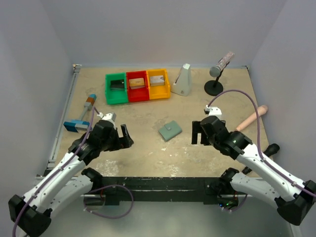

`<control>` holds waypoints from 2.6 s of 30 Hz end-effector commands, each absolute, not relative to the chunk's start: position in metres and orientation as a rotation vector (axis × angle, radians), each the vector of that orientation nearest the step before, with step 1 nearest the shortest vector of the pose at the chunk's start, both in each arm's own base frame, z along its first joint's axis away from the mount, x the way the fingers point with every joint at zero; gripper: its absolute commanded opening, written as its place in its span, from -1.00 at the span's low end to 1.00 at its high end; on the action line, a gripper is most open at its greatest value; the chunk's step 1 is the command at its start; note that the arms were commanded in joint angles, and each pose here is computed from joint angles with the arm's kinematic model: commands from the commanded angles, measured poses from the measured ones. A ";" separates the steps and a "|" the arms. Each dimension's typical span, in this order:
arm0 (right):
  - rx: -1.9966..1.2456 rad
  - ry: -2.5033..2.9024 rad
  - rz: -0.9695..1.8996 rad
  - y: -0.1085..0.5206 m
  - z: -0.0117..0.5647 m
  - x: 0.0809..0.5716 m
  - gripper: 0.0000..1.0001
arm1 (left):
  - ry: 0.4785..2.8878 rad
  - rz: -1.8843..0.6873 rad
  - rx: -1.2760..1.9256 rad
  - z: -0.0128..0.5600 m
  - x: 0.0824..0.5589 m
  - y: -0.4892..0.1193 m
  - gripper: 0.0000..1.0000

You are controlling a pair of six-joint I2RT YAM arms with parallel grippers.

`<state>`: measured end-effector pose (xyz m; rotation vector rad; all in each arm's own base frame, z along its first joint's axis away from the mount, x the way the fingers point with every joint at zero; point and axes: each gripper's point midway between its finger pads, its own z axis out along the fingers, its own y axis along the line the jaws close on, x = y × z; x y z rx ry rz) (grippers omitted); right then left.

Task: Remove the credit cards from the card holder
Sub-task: Move the card holder to the center of the board.

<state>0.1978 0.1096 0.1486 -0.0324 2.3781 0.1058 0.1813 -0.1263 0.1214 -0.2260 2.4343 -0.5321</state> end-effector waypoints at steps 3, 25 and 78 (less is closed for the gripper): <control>0.063 2.304 0.355 0.157 0.147 0.223 0.98 | 2.437 -0.523 -0.179 0.126 0.197 -0.161 0.90; 0.294 2.535 0.598 0.201 0.085 0.274 0.88 | 2.435 -0.705 -0.082 0.126 0.251 -0.231 0.49; 0.181 2.672 0.841 0.278 0.038 0.233 -0.17 | 2.488 -0.945 -0.184 0.066 0.193 -0.226 0.36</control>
